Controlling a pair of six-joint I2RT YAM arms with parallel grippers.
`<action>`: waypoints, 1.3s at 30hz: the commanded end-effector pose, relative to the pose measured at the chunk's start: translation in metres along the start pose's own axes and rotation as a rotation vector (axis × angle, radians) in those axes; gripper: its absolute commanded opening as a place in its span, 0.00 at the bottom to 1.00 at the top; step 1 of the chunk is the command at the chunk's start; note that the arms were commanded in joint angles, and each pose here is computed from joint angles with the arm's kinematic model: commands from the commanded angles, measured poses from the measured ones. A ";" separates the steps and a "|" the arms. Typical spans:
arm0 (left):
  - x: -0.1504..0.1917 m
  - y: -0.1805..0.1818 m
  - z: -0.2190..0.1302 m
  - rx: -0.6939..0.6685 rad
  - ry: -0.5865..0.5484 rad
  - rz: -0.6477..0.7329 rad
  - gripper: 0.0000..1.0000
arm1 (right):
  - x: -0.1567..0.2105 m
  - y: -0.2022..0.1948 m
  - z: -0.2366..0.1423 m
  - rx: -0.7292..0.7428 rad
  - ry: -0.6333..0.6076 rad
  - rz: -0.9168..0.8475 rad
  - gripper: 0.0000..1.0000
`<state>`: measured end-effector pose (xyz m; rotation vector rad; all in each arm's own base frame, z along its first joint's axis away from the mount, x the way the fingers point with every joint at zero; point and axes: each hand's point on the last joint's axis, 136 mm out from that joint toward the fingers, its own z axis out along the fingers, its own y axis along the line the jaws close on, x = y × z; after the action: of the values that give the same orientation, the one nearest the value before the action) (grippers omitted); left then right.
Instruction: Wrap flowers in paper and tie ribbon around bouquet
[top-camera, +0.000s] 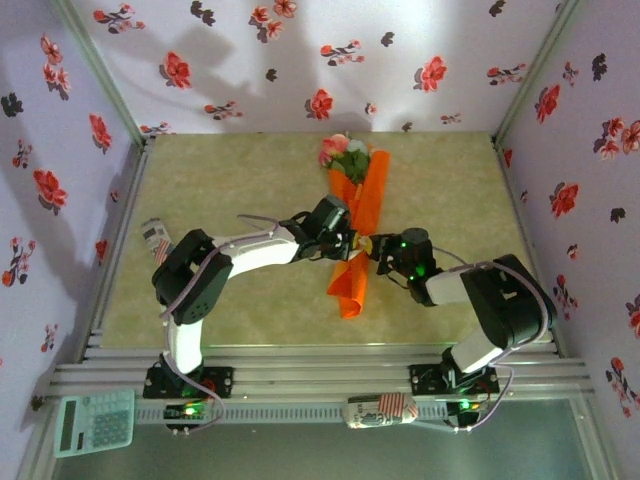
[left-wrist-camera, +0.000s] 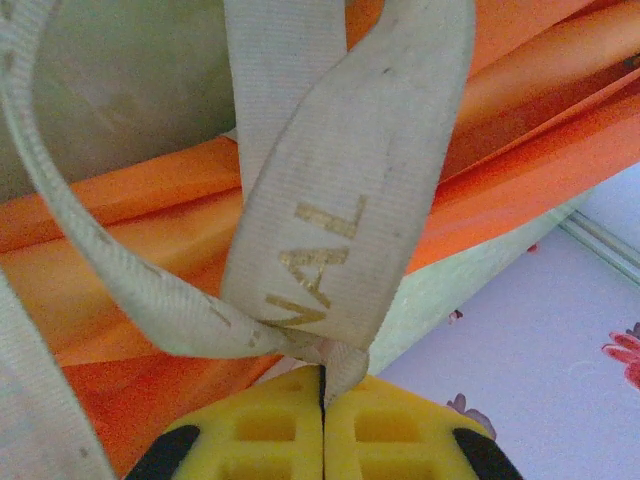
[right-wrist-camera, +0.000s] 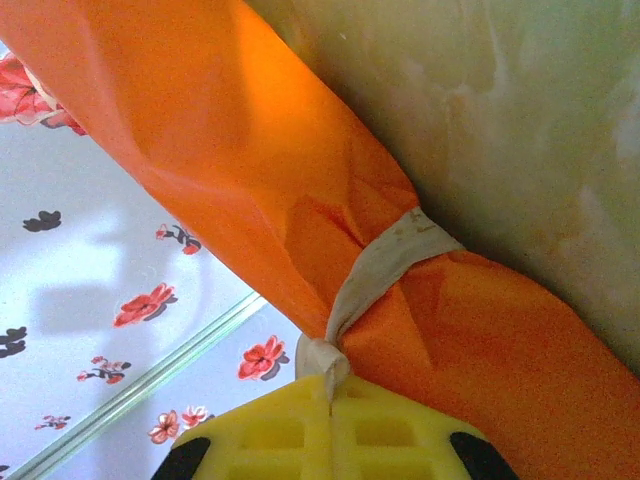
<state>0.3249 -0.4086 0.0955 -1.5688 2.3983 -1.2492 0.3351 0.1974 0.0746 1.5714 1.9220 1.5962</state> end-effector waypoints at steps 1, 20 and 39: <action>-0.001 0.002 0.001 -0.002 0.008 -0.350 0.04 | 0.006 0.016 0.003 -0.064 0.016 0.000 0.24; -0.007 -0.009 0.000 0.017 0.012 -0.284 0.02 | 0.016 0.014 -0.021 0.045 0.031 -0.062 0.43; -0.008 -0.019 0.003 0.036 0.027 -0.261 0.04 | -0.022 0.021 -0.006 0.179 0.003 -0.117 0.37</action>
<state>0.3369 -0.4036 0.0995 -1.5850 2.3699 -1.2886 0.3408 0.1677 0.0722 1.5571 2.1700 1.3719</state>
